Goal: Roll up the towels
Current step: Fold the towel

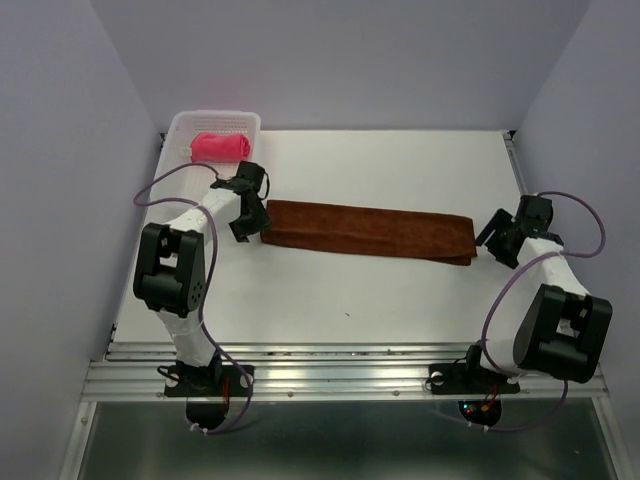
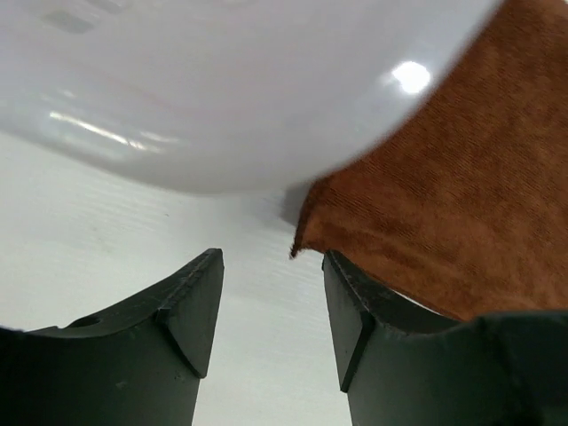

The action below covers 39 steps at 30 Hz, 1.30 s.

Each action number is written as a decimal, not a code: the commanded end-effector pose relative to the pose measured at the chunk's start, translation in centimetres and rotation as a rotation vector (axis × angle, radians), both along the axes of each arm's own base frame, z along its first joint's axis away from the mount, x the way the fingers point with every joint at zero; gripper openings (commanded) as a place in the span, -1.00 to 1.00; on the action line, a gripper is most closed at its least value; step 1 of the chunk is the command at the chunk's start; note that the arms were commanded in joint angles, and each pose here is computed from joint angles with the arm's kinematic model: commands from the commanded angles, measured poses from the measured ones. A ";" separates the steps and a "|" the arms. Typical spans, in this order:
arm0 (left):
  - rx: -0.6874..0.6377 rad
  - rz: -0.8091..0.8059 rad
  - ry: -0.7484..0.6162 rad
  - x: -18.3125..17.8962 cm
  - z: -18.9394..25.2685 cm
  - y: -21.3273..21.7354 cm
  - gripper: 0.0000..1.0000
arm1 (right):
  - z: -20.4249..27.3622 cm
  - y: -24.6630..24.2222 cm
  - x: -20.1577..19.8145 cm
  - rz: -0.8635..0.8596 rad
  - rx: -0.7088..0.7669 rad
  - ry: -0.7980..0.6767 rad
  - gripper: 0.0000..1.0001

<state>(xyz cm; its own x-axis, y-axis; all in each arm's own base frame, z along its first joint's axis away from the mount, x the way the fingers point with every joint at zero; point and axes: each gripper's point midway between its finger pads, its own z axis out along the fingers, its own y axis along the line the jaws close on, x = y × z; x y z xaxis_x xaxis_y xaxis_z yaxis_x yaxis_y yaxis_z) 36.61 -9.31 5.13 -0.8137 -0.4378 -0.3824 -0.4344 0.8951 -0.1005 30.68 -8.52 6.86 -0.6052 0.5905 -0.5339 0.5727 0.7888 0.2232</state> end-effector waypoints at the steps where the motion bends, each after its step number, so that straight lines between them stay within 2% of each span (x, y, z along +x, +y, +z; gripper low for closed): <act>1: 0.001 -0.030 -0.155 1.4 6.4 -1.6 0.27 | 5.0 0.2 2.0 0.048 -0.013 -0.163 0.50; 3: -0.036 -0.068 -0.200 2.1 7.8 -2.9 0.36 | 5.4 0.5 2.3 0.081 -0.015 -0.182 0.57; 6: -0.071 -0.119 -0.246 3.5 8.9 -4.9 0.52 | 5.4 0.5 3.2 0.102 -0.002 -0.178 0.54; 8: -0.100 -0.173 -0.265 4.4 9.5 -6.4 0.77 | 4.5 0.5 3.9 0.117 0.013 -0.153 0.53; 11: -0.130 -0.216 -0.276 5.9 9.1 -7.8 0.77 | 3.9 0.5 5.0 0.152 0.025 -0.146 0.47; 15: -0.099 -0.223 -0.251 7.3 7.4 -8.0 0.78 | 1.2 1.7 6.2 0.205 0.045 -0.074 0.44; 21: -0.079 -0.221 -0.210 7.5 5.4 -7.9 0.79 | -3.0 1.5 5.8 0.155 -0.005 0.061 0.40; 23: -0.083 -0.217 -0.223 7.6 5.6 -7.8 0.79 | -5.1 2.5 5.3 0.133 -0.047 0.128 0.16; 25: -0.082 -0.216 -0.222 7.6 5.7 -7.9 0.79 | -5.3 2.9 5.2 0.144 -0.056 0.138 0.10; 27: -0.078 -0.213 -0.218 7.5 5.7 -7.8 0.79 | -5.7 3.7 5.1 0.154 -0.053 0.150 -0.12; 30: -0.081 -0.209 -0.224 7.5 5.9 -7.7 0.79 | -6.3 4.4 4.4 0.140 -0.036 0.167 -0.52; 31: -0.081 -0.207 -0.226 7.5 6.1 -7.6 0.78 | -6.3 4.1 4.3 0.128 -0.046 0.169 -0.73; 32: -0.081 -0.206 -0.223 7.4 6.0 -7.6 0.79 | -6.3 3.7 4.1 0.112 -0.063 0.174 -0.81; 34: -0.080 -0.200 -0.230 7.4 6.4 -7.3 0.79 | -5.4 2.2 4.1 0.075 -0.144 0.170 -0.95; 37: -0.077 -0.196 -0.235 7.2 6.8 -7.0 0.79 | -3.1 0.3 4.9 0.078 -0.234 0.144 -0.99; 39: -0.083 -0.203 -0.236 7.1 7.0 -7.1 0.78 | -1.6 -1.9 4.5 0.042 -0.350 0.173 -0.99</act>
